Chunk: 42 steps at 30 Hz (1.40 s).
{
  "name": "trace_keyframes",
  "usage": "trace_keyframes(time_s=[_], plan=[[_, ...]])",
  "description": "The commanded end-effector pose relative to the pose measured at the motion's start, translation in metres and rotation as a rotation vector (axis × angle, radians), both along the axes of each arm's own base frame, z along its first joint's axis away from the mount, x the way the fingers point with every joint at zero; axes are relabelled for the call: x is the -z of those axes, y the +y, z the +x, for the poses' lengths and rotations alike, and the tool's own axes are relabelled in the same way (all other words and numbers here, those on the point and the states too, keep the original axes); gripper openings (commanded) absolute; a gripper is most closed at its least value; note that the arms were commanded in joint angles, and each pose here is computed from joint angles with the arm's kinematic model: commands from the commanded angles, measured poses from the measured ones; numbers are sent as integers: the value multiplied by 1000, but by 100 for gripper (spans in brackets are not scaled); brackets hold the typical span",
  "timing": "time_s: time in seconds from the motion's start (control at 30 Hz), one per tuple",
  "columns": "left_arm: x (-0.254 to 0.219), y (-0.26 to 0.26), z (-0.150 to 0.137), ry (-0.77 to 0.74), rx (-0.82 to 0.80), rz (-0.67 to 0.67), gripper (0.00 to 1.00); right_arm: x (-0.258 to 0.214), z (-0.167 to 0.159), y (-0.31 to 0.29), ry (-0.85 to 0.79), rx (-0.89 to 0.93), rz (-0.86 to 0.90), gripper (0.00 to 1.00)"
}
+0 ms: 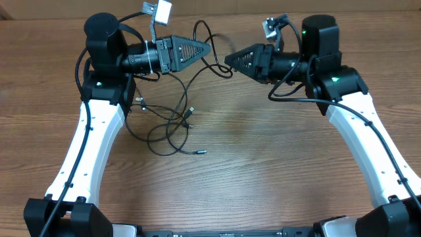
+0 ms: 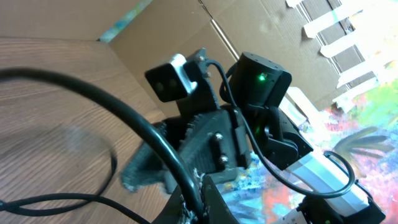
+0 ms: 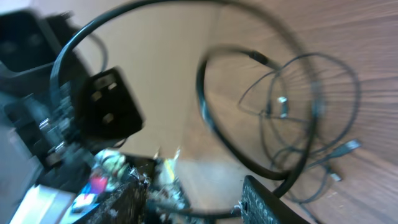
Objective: Untangle cables
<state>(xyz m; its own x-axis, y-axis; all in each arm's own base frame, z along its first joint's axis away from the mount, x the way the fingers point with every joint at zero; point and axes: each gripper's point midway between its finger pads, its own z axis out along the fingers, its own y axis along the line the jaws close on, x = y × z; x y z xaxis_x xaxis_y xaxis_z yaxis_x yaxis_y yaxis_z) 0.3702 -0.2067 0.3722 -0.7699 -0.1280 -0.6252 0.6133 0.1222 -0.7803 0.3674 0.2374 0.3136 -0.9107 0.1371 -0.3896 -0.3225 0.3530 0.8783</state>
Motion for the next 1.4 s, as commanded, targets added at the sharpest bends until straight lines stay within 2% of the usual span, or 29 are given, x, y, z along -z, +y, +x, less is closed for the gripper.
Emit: trace_keyframes(time_s=[0.0, 0.17, 0.27, 0.4, 0.43, 0.47, 0.53, 0.57, 0.6, 0.73, 0.8, 0.93, 1.1, 1.23, 1.27, 1.37], plan=[[-15, 1, -4, -45, -11, -3, 4, -21, -20, 0, -49, -108, 66, 47], [-5, 0, -5, 17, -5, 9, 4, -10, 9, -23, -73, 45, -9, 47], [5, 1, 2, 100, -55, 22, 4, 28, 30, -49, 24, 259, -182, 43], [12, 11, 30, 413, -246, -46, 4, 66, 31, -79, 129, 408, -366, 43], [13, 14, 37, 563, -296, -98, 4, 70, 26, -79, 89, 358, -407, 43], [14, 16, 39, 702, -318, -149, 4, 70, 23, -77, 45, 309, -422, 48], [13, 15, 39, 774, -315, -173, 4, 69, 18, -72, -27, 231, -436, 66], [13, 15, 39, 764, -314, -170, 4, 69, 17, -71, -62, 208, -448, 77], [13, 15, 39, 745, -313, -163, 4, 68, 17, -71, -99, 187, -463, 81], [13, 16, 39, 727, -314, -158, 4, 86, 19, -66, -282, 19, -553, 84], [13, 17, 39, 724, -317, -158, 4, 91, 9, -54, -363, -120, -512, 83], [13, 18, 40, 723, -318, -159, 4, 85, -6, -43, -489, -259, -451, 83], [10, 16, 36, 712, -292, -157, 4, 72, -4, -10, -612, -322, -343, 66], [10, 17, 37, 696, -294, -153, 4, 75, -8, 5, -608, -346, -329, 30], [10, 20, 39, 682, -306, -152, 4, 75, -7, 5, -538, -315, -319, 4], [14, 38, 54, 502, -403, -101, 4, 71, -1, -4, -394, -230, -299, 4]])
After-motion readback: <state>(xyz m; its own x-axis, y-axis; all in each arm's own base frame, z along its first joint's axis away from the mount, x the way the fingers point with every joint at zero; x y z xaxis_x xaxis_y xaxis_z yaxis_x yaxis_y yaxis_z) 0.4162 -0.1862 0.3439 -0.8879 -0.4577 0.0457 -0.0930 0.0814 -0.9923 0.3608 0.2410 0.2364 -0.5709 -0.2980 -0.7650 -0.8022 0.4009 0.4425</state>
